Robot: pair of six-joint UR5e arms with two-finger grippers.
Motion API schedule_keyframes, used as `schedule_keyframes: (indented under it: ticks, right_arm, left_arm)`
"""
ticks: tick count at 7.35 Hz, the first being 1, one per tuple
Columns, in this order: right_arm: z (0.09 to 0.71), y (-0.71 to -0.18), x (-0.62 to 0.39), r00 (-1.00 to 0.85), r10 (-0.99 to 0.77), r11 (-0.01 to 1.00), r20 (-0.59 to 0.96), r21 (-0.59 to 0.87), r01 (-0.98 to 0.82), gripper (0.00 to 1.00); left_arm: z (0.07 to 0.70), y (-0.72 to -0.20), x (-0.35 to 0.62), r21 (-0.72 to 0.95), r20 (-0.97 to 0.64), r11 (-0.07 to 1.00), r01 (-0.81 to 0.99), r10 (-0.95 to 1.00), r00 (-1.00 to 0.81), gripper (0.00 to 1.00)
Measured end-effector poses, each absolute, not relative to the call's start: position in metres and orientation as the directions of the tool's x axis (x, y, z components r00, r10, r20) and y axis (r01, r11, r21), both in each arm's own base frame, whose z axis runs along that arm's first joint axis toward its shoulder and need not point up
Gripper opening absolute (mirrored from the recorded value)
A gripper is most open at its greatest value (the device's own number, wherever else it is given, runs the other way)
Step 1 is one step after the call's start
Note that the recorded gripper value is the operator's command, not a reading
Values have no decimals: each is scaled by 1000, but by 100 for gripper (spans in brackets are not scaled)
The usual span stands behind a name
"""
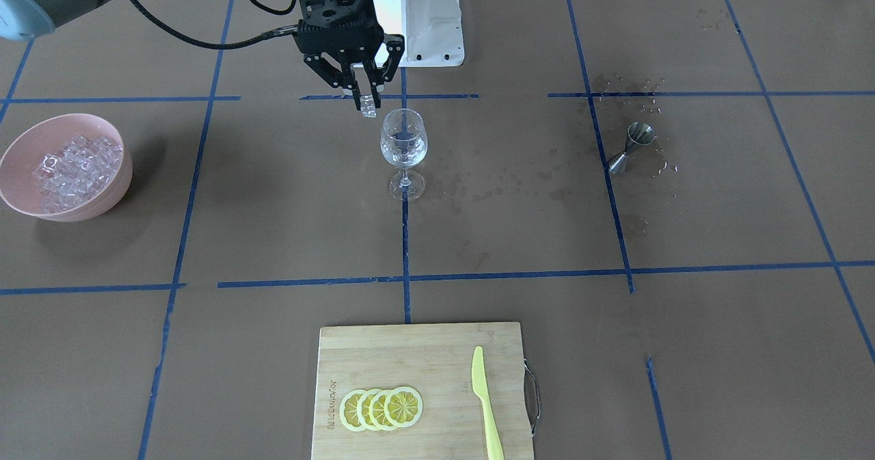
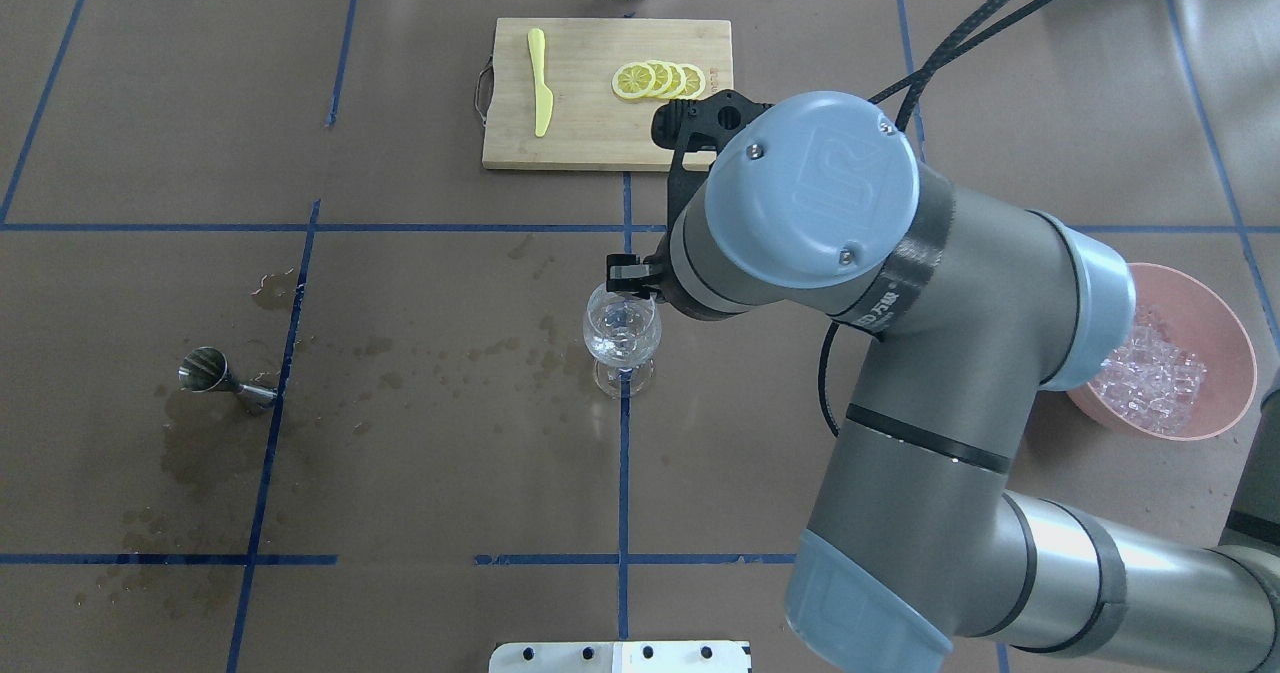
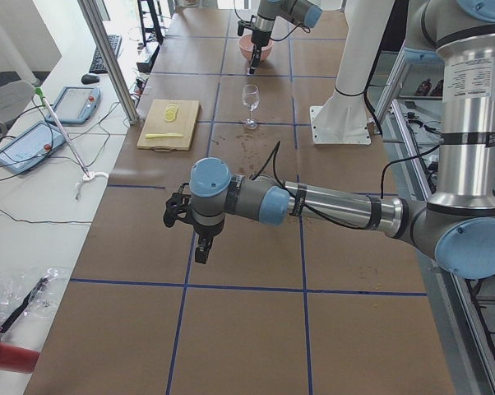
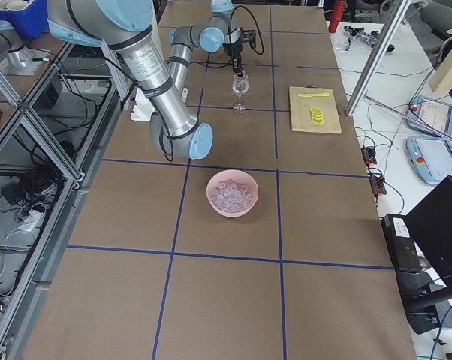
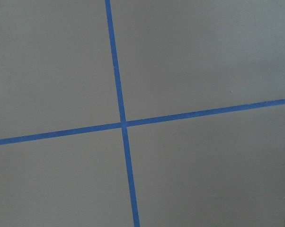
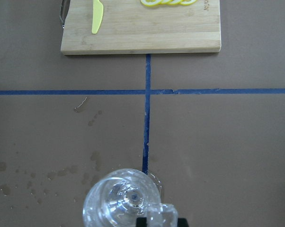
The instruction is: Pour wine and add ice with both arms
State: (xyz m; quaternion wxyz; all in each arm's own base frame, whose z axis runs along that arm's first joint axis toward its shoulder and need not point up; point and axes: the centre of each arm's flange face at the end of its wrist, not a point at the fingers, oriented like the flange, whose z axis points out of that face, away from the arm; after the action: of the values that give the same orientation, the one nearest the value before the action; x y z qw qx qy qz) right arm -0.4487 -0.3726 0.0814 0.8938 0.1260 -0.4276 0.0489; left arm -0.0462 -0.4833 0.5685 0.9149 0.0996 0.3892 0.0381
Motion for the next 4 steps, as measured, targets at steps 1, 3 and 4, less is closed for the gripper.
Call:
schedule_keyframes:
  ticks: [1, 3, 4]
  right_arm:
    - [73, -372, -464, 633, -13, 963, 774, 181, -202, 1]
    - [65, -374, -487, 649, -4, 962, 761, 181, -205, 19]
    - [66, -374, -492, 655, -3, 962, 755, 182, -205, 34]
  left_arm:
    - [569, -483, -46, 212, -705, 977, 8, 147, 694, 100]
    - [570, -483, -46, 210, -705, 978, 8, 146, 694, 100]
    - [570, -483, -46, 209, -705, 978, 8, 145, 694, 100]
